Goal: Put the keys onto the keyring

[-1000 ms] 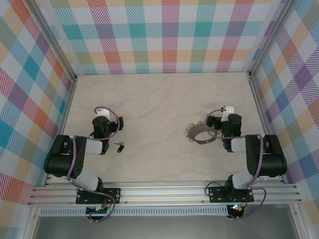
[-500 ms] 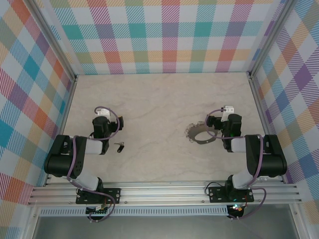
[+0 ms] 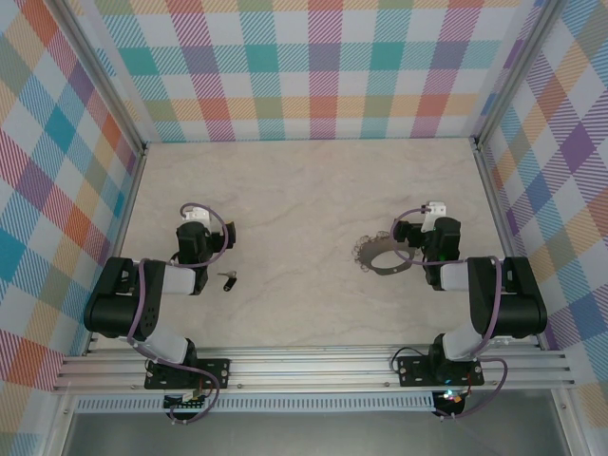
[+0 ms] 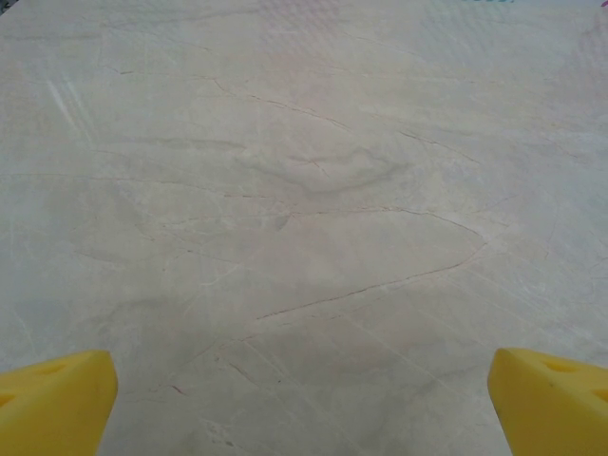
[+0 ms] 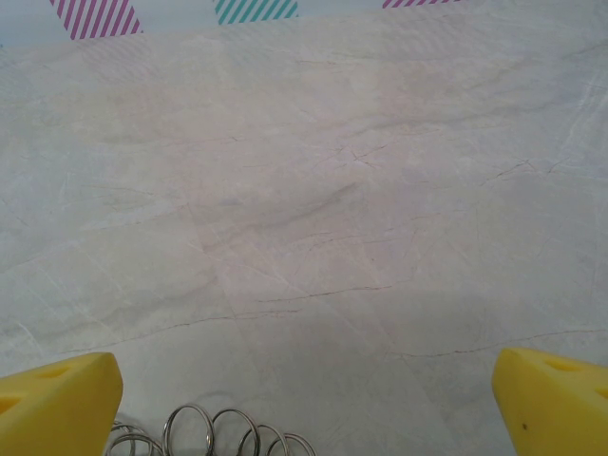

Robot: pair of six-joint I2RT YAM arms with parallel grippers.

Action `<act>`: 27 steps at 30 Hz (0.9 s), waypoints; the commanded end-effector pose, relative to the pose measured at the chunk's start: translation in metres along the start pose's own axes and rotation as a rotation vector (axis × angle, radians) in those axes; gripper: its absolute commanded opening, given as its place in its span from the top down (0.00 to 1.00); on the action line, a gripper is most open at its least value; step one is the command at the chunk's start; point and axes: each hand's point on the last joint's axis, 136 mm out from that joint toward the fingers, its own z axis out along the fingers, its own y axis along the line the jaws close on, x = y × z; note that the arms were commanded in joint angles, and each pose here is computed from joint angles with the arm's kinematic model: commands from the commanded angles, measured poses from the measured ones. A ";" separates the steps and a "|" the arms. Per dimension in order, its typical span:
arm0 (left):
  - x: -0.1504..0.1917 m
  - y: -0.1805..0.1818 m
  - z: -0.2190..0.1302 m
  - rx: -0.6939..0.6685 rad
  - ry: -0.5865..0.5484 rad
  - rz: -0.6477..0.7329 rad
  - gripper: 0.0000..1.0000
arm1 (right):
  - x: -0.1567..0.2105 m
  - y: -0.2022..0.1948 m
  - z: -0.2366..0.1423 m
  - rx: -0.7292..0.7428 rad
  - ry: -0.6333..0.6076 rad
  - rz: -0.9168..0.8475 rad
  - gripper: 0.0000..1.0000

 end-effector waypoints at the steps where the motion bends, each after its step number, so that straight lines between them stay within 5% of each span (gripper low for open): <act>1: -0.008 0.002 0.003 0.006 -0.011 -0.008 0.00 | -0.013 0.003 0.001 -0.022 -0.031 -0.011 0.00; 10: -0.020 0.006 0.001 -0.023 -0.002 -0.014 0.00 | -0.040 0.006 -0.009 -0.021 0.029 -0.006 0.00; 16: -0.050 0.011 -0.001 -0.080 0.098 -0.027 0.00 | -0.055 0.017 -0.018 -0.054 0.185 0.188 0.00; 27: -0.104 -0.057 -0.032 0.066 0.278 -0.397 0.00 | 0.001 0.058 -0.050 -0.175 0.537 0.521 0.19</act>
